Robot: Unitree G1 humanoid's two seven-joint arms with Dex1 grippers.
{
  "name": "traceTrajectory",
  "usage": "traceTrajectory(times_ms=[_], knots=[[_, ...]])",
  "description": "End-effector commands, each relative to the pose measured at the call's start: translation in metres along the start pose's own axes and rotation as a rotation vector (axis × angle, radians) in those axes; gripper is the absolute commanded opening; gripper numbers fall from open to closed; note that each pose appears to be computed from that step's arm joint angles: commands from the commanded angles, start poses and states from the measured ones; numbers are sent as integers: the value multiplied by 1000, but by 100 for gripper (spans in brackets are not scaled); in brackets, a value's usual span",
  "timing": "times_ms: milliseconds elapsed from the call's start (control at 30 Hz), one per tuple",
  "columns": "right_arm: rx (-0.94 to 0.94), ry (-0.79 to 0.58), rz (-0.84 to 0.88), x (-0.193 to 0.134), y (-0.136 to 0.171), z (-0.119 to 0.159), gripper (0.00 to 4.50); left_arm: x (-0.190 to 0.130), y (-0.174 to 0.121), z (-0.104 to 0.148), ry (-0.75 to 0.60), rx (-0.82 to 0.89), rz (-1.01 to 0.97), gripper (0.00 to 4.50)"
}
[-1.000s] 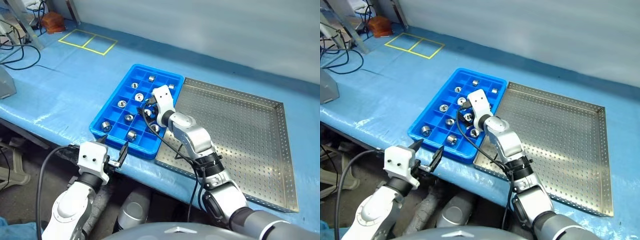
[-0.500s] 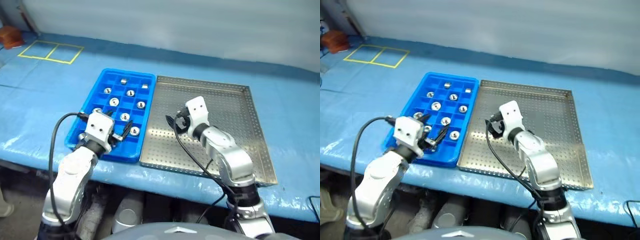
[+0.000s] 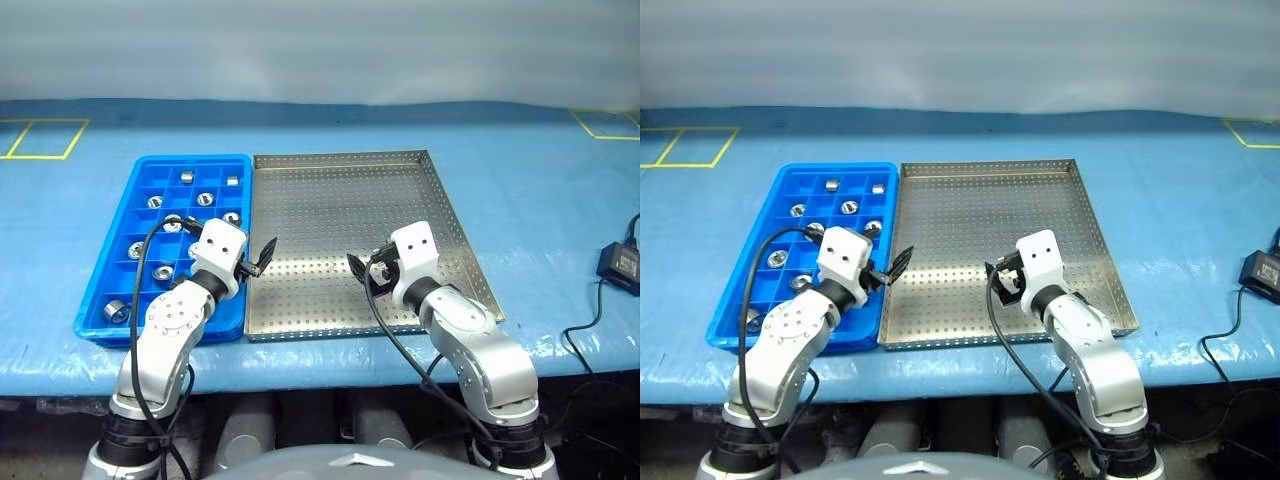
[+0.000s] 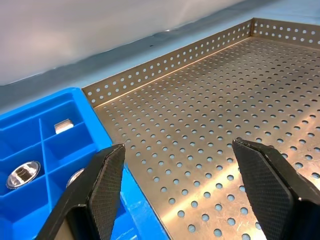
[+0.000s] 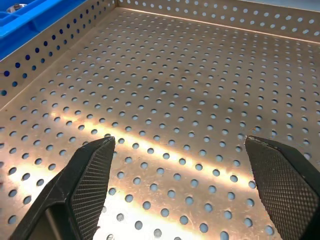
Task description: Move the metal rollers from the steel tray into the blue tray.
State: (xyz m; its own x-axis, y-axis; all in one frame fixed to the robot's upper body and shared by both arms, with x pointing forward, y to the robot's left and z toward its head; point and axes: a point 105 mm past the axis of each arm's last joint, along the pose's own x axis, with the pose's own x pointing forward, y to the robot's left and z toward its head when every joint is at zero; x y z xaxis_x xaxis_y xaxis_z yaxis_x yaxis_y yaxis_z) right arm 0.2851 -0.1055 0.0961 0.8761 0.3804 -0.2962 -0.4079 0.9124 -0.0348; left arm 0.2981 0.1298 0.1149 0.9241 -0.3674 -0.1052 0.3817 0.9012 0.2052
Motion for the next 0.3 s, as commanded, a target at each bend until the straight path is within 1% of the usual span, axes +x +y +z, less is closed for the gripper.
traceTrajectory(times_ms=[33,300], knots=[[-12,-47,10,-5,4,12,437,0,1,4,-18,-12,20,373],[-4,-39,3,-5,2,9,437,2,0,6,-32,-24,19,373]])
